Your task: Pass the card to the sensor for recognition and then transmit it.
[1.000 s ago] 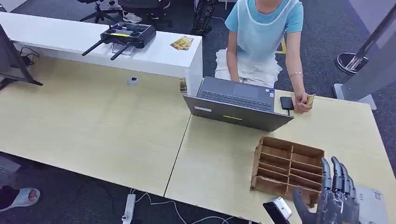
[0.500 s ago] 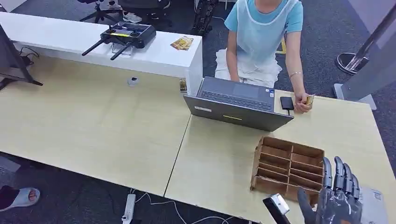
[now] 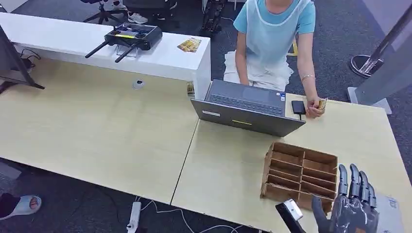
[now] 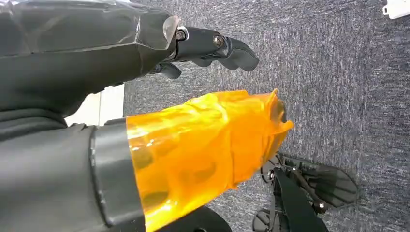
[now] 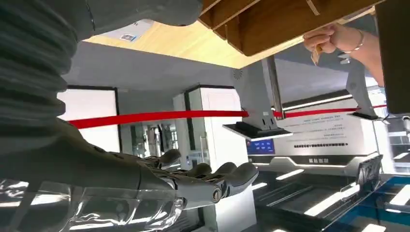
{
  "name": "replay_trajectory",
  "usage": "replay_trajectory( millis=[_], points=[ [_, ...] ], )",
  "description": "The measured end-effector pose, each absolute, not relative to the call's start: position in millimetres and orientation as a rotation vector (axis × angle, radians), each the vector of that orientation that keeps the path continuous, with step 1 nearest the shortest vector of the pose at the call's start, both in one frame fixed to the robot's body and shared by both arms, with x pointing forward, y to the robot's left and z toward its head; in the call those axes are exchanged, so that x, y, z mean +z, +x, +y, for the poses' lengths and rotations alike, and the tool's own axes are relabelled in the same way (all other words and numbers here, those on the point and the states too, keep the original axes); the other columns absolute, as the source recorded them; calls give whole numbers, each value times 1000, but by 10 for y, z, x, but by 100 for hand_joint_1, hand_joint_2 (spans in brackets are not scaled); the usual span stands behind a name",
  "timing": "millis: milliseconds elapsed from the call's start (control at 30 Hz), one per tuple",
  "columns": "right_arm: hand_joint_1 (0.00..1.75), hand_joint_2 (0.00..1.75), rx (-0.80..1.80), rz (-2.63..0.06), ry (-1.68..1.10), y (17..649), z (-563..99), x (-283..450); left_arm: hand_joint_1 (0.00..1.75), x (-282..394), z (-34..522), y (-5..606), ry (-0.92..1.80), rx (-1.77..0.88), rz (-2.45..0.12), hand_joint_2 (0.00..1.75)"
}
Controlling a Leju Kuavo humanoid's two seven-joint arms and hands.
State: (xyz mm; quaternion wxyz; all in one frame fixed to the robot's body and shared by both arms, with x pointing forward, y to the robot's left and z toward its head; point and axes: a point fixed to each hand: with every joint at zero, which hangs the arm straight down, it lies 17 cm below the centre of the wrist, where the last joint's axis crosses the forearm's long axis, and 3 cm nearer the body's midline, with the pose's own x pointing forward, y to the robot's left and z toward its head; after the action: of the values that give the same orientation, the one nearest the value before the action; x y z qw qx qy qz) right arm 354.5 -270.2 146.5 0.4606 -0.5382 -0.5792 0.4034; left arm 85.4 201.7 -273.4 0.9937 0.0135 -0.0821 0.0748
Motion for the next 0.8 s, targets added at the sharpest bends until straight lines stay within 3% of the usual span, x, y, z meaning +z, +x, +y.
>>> replay_trajectory(
  millis=[800],
  points=[
    [35,175,1016,-1371,-1299,3558,-2701,1283,0,-2734,2024,858,30,157,-165,0]
  ],
)
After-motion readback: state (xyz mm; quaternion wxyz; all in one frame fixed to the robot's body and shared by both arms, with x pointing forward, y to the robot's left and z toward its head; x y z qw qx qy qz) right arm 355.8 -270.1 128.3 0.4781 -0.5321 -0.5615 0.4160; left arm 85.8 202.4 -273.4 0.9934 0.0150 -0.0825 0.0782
